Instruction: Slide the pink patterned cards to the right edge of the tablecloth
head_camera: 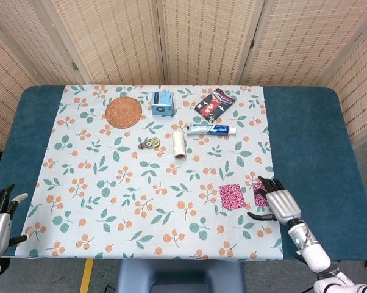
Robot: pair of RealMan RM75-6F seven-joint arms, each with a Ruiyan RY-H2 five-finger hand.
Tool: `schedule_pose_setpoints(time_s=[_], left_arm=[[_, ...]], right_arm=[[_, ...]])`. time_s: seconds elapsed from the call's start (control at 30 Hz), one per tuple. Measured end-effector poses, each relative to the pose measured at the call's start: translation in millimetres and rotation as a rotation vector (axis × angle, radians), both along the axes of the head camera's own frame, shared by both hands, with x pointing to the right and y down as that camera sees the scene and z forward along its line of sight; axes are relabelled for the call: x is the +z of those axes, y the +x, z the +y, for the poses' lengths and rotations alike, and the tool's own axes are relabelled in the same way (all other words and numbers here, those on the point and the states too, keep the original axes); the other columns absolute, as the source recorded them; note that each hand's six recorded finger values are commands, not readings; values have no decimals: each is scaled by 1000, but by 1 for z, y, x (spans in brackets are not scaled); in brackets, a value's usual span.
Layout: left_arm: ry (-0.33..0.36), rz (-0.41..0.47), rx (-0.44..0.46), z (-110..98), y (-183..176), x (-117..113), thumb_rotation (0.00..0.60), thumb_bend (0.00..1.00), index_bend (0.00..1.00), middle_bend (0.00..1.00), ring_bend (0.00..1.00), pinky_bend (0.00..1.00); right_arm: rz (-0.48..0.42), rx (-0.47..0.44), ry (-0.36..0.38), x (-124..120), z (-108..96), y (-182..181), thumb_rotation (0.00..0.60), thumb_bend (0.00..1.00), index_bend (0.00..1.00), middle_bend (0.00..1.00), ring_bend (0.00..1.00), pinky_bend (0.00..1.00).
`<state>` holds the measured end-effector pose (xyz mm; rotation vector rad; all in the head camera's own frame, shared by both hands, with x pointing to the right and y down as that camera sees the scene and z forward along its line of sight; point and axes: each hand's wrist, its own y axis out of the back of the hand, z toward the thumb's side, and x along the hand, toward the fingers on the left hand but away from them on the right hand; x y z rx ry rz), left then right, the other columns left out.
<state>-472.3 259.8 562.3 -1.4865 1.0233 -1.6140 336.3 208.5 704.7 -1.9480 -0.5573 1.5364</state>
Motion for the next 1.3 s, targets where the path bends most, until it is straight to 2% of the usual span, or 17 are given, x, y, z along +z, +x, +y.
schedule_pose_setpoints(time_s=[0.17,0.37,0.53,0.83,1.0,1.3], left_arm=[[-1,2,4,0,2,0,600,171,252,63,86,0],[-5,-2,-1,0,0,0,600,171,254,63,86,0],[-6,-2,-4,1,-2,1,600,171,254,63,86,0],[-11,-7,-11,3,-4,2,600,171,254,63,86,0],[-12,-10,-12,3,-5,1,600,171,254,63,86,0],[-11,-6,2,1,0,2,600,171,257,63,86,0]], right_arm=[[-59,-28,9,-7,-4,-18,132,215,271,32,0,0],[-92,-64,-1,-1,-10,-41,133,216,271,31,0,0],[-89,-76,2,6,-18,-53,135,215,271,31,0,0],[-63,-108,-26,22,-21,-65,135,215,271,31,0,0],[-62,-121,-35,20,-15,-64,134,216,271,31,0,0],[-55,-128,-61,5,11,-48,136,216,271,33,0,0]])
